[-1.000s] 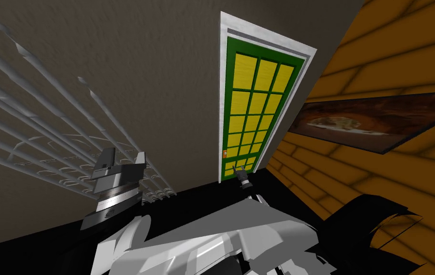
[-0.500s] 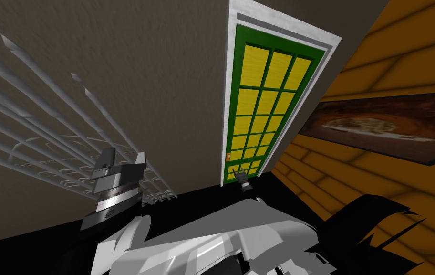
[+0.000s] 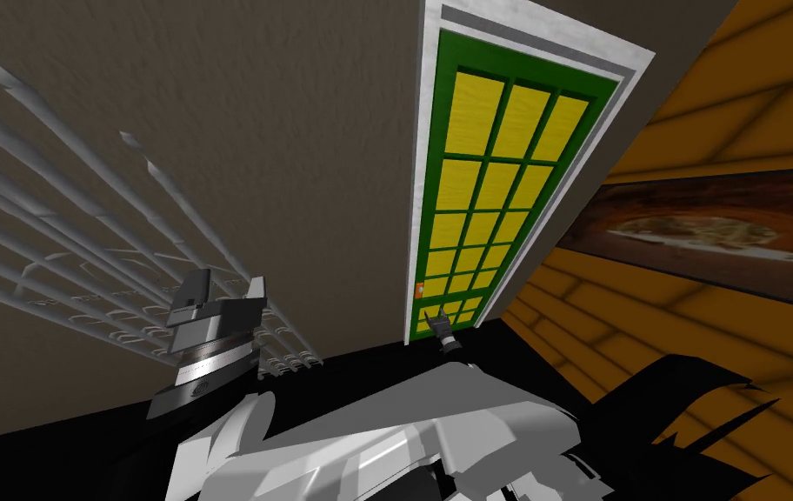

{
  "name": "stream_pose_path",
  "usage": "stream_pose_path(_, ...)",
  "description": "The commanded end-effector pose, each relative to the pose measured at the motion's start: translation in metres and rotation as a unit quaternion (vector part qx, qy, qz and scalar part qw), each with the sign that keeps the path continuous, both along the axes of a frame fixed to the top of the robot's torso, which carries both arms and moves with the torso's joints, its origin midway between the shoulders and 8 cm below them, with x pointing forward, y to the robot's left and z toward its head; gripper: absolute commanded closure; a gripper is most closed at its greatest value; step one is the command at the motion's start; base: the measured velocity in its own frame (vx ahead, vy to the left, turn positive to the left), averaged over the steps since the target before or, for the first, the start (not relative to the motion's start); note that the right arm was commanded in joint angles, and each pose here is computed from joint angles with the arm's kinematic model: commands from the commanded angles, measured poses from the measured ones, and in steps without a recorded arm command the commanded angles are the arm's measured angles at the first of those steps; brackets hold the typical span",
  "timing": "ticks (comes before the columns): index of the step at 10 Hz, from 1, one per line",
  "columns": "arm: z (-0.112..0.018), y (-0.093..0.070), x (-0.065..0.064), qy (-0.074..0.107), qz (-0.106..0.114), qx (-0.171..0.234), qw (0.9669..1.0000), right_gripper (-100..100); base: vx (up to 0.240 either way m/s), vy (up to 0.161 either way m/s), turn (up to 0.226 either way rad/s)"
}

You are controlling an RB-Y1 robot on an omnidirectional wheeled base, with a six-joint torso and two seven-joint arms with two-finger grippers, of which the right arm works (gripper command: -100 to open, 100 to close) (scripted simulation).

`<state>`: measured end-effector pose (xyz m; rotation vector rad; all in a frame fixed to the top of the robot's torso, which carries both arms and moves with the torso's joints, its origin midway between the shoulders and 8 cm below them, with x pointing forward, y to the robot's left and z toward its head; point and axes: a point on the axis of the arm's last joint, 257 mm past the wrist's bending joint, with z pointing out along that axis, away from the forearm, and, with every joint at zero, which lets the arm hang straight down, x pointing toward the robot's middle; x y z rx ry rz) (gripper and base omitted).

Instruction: Pull the door open

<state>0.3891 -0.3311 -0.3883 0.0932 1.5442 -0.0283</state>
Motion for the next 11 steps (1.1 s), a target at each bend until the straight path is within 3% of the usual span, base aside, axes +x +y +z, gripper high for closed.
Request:
stream_pose_path(1,-0.007,0.0,-0.004,0.009,0.0,-0.014,0.9999,-100,0.135,-0.003,0.056)
stream_pose_path(2,-0.004,0.0,-0.002,0.005,0.0,-0.008,1.0,-100,0.061,-0.002,0.011)
stream_pose_path(3,-0.007,-0.014,-0.009,0.007,-0.008,-0.01,0.9999,-100,0.131,0.065,0.145)
stream_pose_path(6,-0.01,-0.035,-0.019,0.007,-0.021,-0.009,0.9997,-100,0.189,0.057,0.093)
stream_pose_path(11,-0.012,-0.073,-0.039,0.007,-0.044,-0.009,0.999,-100,0.183,-0.001,0.09)
